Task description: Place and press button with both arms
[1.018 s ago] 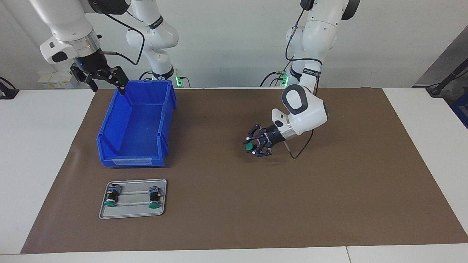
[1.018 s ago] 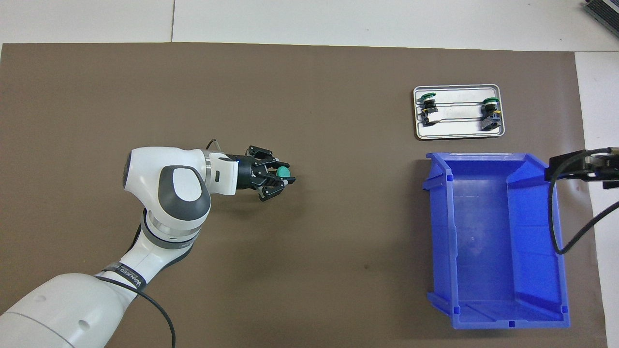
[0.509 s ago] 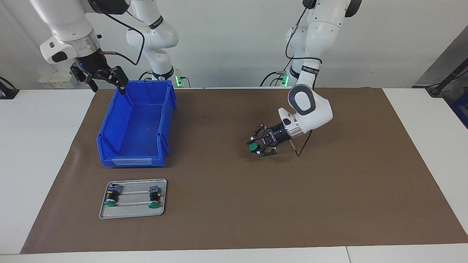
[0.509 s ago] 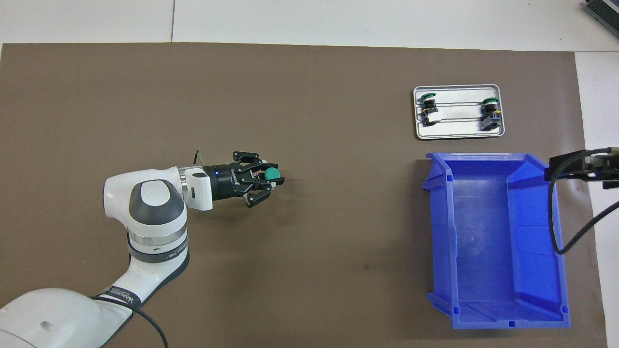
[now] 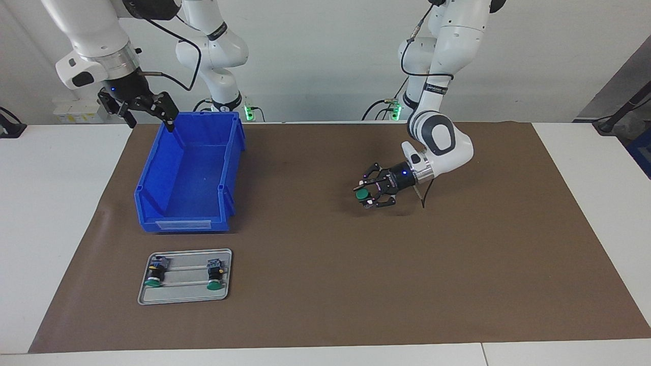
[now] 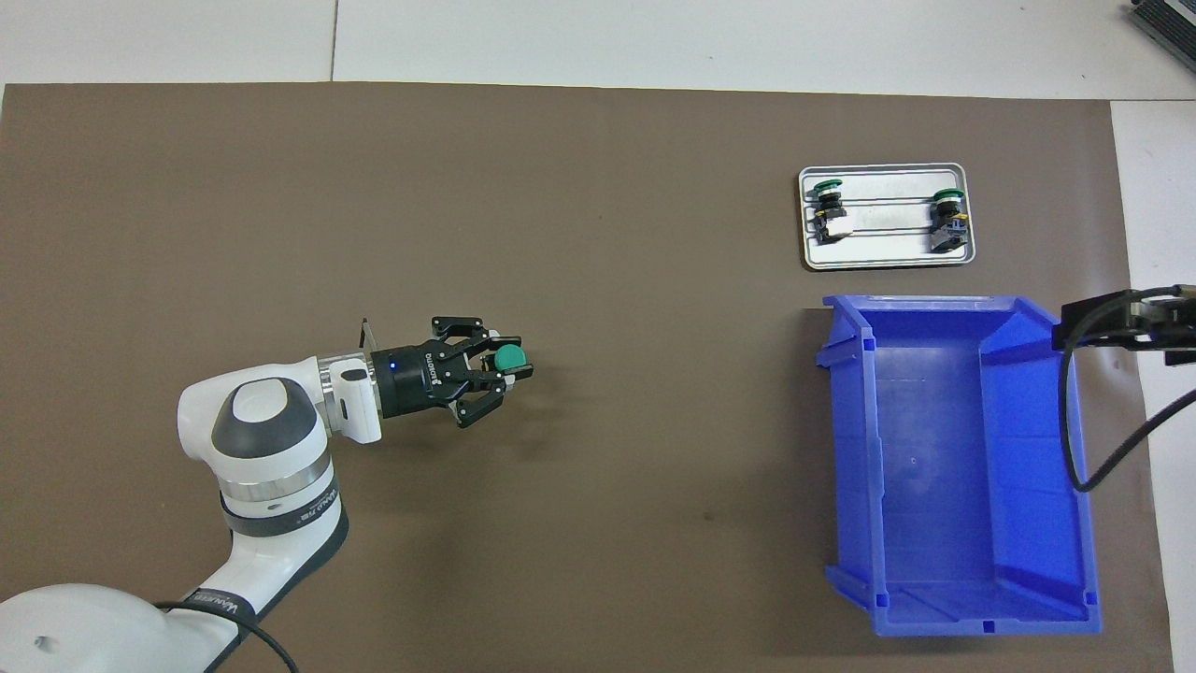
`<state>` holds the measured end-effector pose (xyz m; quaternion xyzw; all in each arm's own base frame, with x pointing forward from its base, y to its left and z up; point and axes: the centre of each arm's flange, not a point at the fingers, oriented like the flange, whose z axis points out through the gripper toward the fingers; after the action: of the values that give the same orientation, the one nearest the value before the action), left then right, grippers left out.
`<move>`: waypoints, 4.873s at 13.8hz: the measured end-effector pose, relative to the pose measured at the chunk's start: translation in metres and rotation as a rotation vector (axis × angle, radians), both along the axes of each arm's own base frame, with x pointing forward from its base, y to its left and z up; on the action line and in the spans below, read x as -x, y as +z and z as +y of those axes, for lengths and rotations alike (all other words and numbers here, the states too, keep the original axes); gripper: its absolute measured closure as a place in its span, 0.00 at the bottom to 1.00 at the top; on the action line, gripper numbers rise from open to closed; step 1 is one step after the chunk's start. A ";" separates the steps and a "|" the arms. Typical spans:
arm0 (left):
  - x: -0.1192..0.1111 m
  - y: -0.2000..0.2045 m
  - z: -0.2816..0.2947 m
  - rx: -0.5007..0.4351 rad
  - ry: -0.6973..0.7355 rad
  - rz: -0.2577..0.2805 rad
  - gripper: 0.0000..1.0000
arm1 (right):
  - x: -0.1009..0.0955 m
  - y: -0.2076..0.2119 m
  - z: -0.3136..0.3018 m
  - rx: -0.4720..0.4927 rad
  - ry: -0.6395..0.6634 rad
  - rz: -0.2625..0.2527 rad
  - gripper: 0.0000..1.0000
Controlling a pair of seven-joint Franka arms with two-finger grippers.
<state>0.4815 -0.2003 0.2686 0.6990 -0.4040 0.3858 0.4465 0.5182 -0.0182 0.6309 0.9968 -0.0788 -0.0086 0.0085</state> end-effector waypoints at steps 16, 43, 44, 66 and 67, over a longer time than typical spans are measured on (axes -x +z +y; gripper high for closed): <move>0.015 -0.037 0.012 0.113 0.073 0.047 0.60 | 0.000 0.000 0.000 0.000 0.000 0.000 0.00; -0.002 -0.029 0.014 0.134 0.087 0.027 0.33 | 0.000 0.000 0.000 0.000 0.000 0.000 0.00; -0.009 -0.021 0.013 0.143 0.093 0.026 0.33 | 0.000 0.000 0.000 0.000 0.000 0.000 0.00; -0.022 0.139 -0.103 -0.288 0.473 -0.020 0.30 | 0.000 0.000 0.000 0.000 0.000 0.000 0.00; -0.029 0.143 -0.096 -0.315 0.462 -0.060 0.30 | 0.000 0.000 0.000 0.000 0.000 0.000 0.00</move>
<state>0.5105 -0.2967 0.4117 0.8217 -0.3017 0.4303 0.2205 0.5182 -0.0182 0.6309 0.9968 -0.0788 -0.0086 0.0085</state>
